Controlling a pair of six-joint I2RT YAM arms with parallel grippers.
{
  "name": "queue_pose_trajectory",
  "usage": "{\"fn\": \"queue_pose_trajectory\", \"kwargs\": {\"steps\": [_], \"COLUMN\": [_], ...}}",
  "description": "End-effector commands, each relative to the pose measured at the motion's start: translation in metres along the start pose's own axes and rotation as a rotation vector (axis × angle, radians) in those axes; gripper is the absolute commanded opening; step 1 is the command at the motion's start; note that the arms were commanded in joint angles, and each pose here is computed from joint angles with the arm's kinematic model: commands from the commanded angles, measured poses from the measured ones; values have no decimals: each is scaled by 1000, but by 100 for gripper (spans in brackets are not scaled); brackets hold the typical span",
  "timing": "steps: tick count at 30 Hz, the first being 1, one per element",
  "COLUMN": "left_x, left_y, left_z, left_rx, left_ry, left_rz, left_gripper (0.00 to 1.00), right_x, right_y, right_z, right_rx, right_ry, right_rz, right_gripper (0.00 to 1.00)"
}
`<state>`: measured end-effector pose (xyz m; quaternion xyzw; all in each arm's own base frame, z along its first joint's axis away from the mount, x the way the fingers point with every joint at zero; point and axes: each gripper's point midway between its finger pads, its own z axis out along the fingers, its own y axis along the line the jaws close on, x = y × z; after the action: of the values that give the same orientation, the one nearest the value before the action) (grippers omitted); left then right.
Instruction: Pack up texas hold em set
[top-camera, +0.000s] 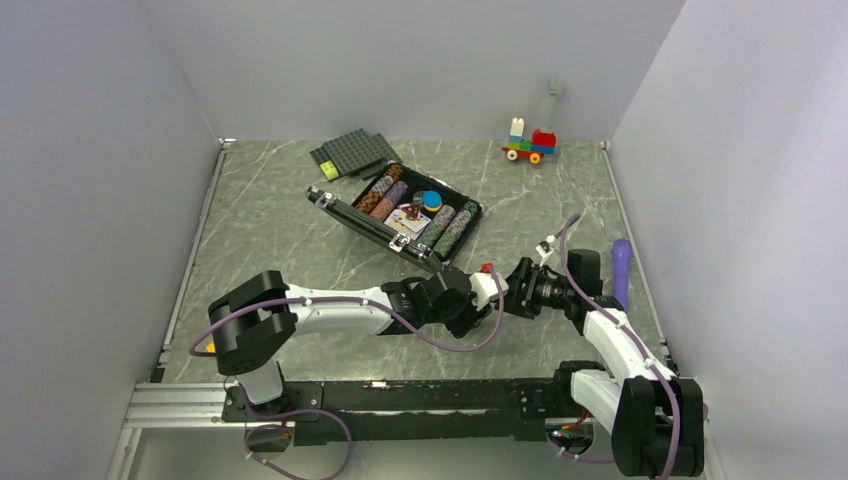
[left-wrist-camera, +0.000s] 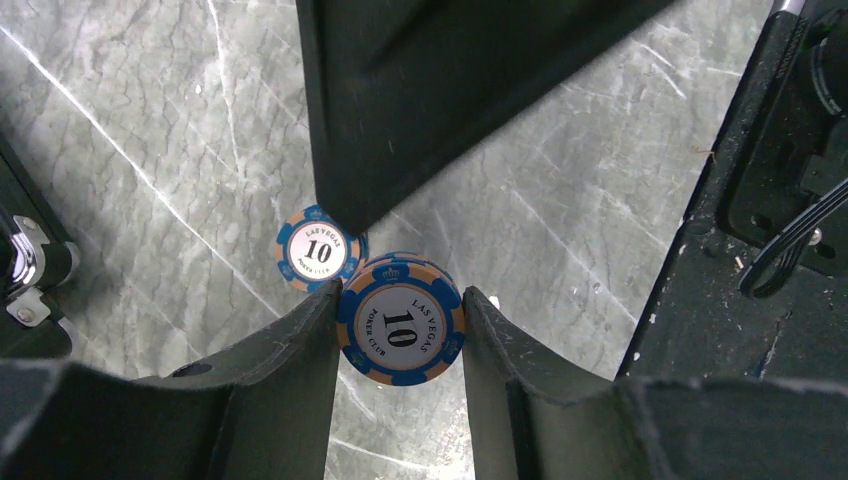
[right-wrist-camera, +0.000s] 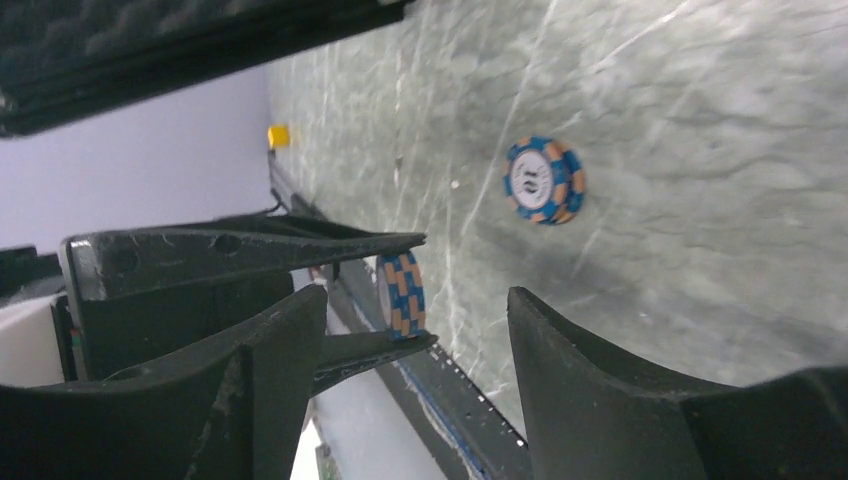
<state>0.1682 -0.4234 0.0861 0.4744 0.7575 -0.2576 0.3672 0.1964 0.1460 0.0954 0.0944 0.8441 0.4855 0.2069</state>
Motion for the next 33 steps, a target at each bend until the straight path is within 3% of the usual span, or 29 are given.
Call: {"fn": "queue_pose_trajectory", "kwargs": {"steps": [1, 14, 22, 26, 30, 31, 33], "left_x": [-41, -54, -58, -58, -57, -55, -55], "left_y": [-7, -6, -5, -5, -6, -7, -6], "left_z": [-13, -20, -22, -22, -22, -22, -24], "left_rx": [44, 34, 30, 30, 41, 49, 56], "left_ry": [-142, -202, -223, -220, -216, -209, -209], "left_rz": [33, 44, 46, 48, 38, 36, 29], "left_gripper": [0, 0, 0, 0, 0, 7, 45], "right_x": [14, 35, 38, 37, 35, 33, 27], "right_y": [20, 33, 36, 37, 37, 37, 38], "right_z": [5, 13, 13, 13, 13, 12, 12], "right_rx": [-99, -175, -196, -198, -188, -178, -164], "right_ry": [80, 178, 188, 186, 174, 164, 128], "right_rz": [-50, -63, -88, -100, -117, -121, -143], "right_gripper": [69, 55, 39, 25, 0, 0, 0]}}
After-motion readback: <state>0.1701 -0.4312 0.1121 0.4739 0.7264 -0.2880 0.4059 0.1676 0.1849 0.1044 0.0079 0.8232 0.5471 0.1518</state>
